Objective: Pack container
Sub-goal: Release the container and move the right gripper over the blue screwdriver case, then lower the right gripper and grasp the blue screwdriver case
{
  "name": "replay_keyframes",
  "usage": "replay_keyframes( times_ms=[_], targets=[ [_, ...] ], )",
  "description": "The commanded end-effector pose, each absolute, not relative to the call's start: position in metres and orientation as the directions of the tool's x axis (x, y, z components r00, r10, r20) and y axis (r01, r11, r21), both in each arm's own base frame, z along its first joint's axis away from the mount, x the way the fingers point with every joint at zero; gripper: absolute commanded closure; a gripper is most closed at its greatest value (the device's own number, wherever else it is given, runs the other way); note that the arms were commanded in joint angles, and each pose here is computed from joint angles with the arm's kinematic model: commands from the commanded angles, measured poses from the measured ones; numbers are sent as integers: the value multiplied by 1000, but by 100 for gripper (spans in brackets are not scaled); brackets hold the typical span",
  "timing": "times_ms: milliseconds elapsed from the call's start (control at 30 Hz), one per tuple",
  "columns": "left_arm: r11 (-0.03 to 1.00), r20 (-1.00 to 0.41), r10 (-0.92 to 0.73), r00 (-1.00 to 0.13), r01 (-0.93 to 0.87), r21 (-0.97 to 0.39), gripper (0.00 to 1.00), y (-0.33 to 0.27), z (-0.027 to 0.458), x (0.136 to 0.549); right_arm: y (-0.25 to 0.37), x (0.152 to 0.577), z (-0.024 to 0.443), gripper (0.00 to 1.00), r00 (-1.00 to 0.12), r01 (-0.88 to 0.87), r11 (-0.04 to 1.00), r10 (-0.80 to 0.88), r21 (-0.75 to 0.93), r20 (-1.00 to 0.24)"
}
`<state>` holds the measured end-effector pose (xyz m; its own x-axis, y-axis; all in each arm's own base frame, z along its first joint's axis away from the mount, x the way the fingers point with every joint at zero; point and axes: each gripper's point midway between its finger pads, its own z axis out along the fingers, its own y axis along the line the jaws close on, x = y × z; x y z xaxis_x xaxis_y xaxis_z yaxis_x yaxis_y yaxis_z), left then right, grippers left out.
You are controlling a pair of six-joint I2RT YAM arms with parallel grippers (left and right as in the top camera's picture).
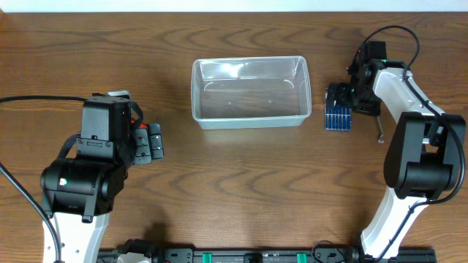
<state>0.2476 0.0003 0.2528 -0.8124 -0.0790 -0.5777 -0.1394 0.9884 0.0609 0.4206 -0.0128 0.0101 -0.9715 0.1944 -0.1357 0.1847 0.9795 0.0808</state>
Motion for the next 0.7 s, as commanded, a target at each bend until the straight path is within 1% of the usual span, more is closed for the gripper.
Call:
replay_keyframes(
  times_ms=[0,167,400,667],
  targets=[
    [986,-572,-95,-815,-154,56,2,2,251,247,-10,413,-8,1,-983,154,985,160,71,-85],
    [986,-571,-95,-815,-154,56,2,2,251,247,-6,412,-1,1,-990,111,990,118,92,-71],
    [986,-571,-95,-815,-154,56,2,2,251,247,-3,426,16,1,-991,72,993,82,91,-106],
    [986,-571,-95,-816,-154,56,2,2,251,247,9,429,17,1,-990,-71,995,-62,68,-126]
  ],
)
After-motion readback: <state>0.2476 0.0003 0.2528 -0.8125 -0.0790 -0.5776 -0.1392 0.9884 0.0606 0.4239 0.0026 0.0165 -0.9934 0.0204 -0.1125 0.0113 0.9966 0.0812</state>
